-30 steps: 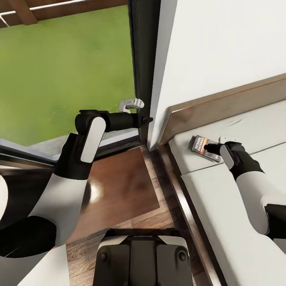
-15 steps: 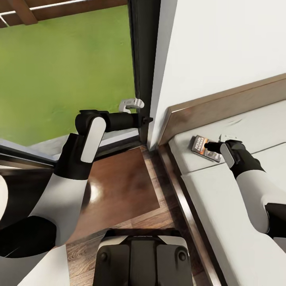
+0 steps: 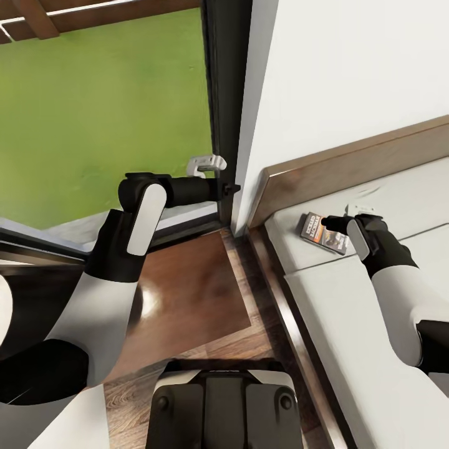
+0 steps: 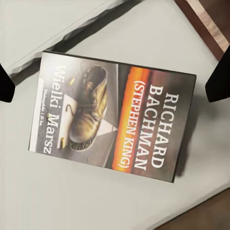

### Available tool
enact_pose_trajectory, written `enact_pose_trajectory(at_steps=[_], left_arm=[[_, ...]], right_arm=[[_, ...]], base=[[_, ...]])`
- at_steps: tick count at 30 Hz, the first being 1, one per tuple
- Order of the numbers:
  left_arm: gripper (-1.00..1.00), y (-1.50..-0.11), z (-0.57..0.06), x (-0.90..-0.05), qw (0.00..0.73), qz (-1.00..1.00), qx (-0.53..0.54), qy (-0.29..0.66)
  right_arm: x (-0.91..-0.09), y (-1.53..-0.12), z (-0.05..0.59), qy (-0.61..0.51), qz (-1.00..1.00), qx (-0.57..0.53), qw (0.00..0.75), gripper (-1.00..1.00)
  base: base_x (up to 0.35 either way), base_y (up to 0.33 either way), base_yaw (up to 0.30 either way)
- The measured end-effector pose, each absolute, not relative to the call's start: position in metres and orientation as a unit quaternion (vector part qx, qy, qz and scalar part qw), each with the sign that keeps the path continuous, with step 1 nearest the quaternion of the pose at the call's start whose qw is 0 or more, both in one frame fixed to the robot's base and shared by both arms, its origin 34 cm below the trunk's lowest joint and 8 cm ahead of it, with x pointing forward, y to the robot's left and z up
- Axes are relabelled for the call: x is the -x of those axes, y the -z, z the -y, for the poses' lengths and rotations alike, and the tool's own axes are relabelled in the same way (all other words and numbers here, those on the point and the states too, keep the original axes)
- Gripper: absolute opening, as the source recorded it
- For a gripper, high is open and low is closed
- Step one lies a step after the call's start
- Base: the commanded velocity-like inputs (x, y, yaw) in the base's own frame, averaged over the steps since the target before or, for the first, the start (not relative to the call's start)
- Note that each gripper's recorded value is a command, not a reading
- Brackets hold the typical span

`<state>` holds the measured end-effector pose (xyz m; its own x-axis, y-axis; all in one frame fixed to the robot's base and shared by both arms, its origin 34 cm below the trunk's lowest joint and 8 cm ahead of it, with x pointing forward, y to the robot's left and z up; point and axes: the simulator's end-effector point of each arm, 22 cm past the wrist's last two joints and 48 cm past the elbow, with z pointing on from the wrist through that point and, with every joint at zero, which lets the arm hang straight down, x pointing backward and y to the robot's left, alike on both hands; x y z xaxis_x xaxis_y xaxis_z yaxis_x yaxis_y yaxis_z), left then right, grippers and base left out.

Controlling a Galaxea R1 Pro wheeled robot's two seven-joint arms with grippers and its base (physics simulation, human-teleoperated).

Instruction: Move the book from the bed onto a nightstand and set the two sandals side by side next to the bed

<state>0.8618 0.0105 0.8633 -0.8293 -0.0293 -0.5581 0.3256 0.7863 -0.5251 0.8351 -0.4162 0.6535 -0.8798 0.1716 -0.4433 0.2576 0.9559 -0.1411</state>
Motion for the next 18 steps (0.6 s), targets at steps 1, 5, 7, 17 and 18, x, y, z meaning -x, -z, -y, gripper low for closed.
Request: enact_pose_trajectory(at_steps=[1,5,7,17,18], left_arm=[[1.0,-0.863,-0.011,-0.862,0.28,-0.903,-0.082,0.316],[1.0,-0.862,-0.011,-0.862,0.28,-0.903,-0.082,0.315],[1.0,-0.861,-0.012,-0.861,0.279,-0.904,-0.082,0.314],[1.0,-0.853,-0.012,-0.855,0.271,-0.906,-0.079,0.314],[1.0,-0.853,-0.012,-0.855,0.271,-0.906,-0.079,0.314]], right_arm=[[-0.835,-0.654,0.416,0.098,-0.965,-0.111,0.218,1.0],[-0.829,-0.651,0.413,0.096,-0.969,-0.11,0.202,1.0],[-0.827,-0.65,0.412,0.094,-0.97,-0.109,0.197,1.0],[-0.825,-0.646,0.4,0.096,-0.974,-0.083,0.186,1.0],[-0.825,-0.646,0.4,0.096,-0.974,-0.082,0.186,1.0]], base=[[0.0,0.0,0.0],[0.0,0.0,0.0],[0.0,0.0,0.0],[0.0,0.0,0.0],[0.0,0.0,0.0]])
